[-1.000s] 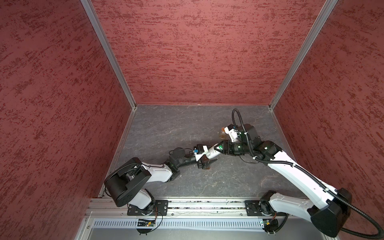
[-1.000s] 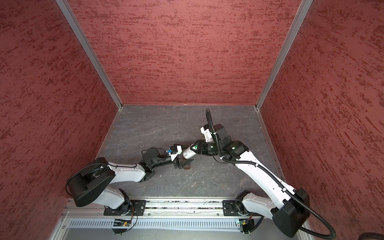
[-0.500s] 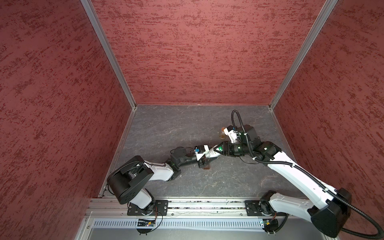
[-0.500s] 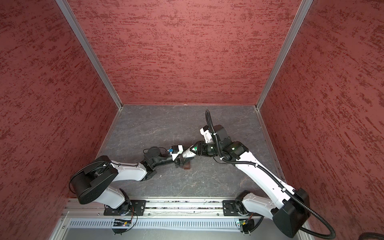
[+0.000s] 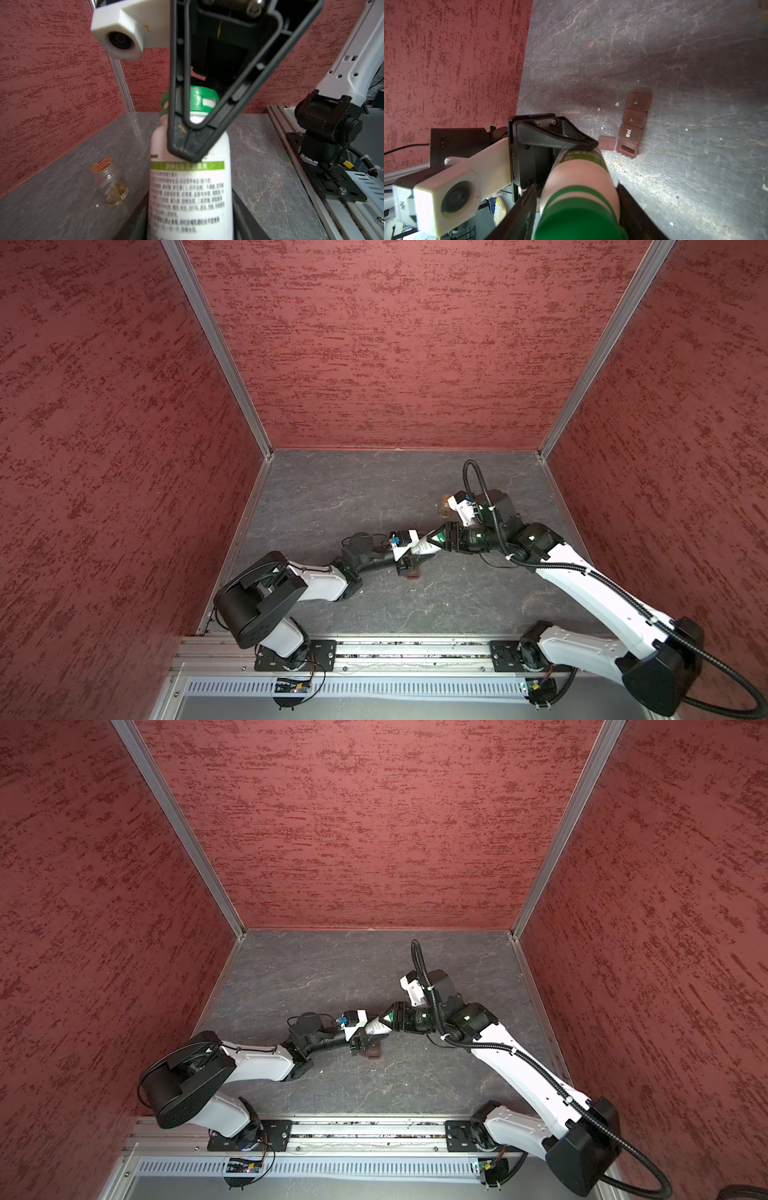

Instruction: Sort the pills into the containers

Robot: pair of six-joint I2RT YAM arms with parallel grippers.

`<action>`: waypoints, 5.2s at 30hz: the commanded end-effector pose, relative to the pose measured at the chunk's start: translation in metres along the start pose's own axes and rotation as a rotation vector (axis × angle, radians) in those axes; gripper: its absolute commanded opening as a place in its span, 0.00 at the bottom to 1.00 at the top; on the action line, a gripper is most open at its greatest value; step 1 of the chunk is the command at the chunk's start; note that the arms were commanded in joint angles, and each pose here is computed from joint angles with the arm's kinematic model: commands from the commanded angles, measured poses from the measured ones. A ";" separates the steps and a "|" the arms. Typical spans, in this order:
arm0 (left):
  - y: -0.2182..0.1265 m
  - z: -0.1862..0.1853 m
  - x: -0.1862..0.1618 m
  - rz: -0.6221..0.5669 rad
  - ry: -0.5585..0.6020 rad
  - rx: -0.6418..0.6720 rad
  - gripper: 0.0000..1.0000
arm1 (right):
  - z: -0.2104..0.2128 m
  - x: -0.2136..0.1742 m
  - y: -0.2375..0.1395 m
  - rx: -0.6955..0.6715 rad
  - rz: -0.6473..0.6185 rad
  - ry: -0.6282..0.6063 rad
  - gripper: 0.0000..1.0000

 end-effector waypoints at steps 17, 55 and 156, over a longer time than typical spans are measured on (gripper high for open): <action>-0.039 -0.012 -0.006 0.095 -0.028 -0.028 0.00 | 0.005 -0.010 0.004 0.188 -0.007 -0.115 0.57; -0.027 -0.004 -0.012 0.270 -0.081 0.022 0.00 | -0.004 -0.013 0.000 -0.182 0.046 -0.190 0.21; -0.034 -0.013 -0.013 0.274 -0.086 -0.062 0.00 | -0.030 -0.026 0.024 0.339 0.119 -0.112 0.53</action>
Point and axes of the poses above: each gripper's point midway between its finger pads, its own y axis out along the fingers, its own z axis along the line the jaws close on, x = y × z, the point moved 10 cm from there along -y, back along the fingers, and after that the axes turned 10 degrees about -y, right-handed, at the moved point
